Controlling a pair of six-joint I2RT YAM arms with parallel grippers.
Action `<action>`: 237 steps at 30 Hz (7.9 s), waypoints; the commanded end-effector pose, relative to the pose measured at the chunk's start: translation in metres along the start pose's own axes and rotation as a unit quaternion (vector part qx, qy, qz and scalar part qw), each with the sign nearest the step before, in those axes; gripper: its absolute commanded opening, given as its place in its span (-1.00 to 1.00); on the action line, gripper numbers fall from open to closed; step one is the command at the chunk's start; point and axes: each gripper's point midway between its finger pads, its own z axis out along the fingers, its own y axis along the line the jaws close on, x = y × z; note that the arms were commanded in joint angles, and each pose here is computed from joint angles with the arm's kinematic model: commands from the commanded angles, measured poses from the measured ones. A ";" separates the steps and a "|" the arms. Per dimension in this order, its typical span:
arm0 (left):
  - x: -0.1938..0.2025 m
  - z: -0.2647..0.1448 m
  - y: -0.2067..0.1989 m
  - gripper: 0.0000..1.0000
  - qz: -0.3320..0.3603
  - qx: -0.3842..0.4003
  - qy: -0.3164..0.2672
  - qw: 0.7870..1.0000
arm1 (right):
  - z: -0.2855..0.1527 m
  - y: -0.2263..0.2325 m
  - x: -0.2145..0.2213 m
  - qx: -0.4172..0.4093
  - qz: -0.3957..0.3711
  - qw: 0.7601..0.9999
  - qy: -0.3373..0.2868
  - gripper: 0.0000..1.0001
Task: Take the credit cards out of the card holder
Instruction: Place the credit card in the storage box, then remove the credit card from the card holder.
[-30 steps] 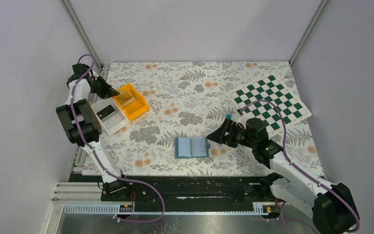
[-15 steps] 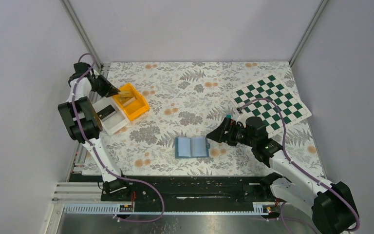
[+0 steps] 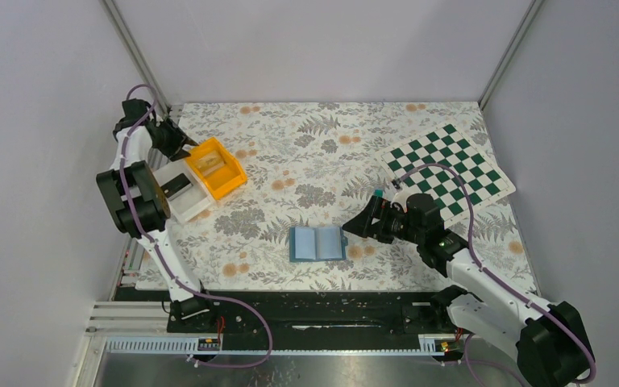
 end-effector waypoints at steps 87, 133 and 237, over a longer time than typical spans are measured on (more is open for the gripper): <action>0.463 -0.026 -0.031 -0.94 0.294 0.146 0.224 0.918 | 0.092 0.000 0.042 0.030 0.015 0.994 0.099 0.01; 0.427 -0.069 -0.074 -0.60 0.267 0.200 0.175 0.927 | 0.106 0.017 0.055 0.044 -0.015 0.992 0.115 -0.06; 0.438 -0.144 -0.150 0.24 0.210 0.396 0.198 0.872 | 0.031 0.080 -0.020 -0.194 0.091 0.977 -0.011 -1.00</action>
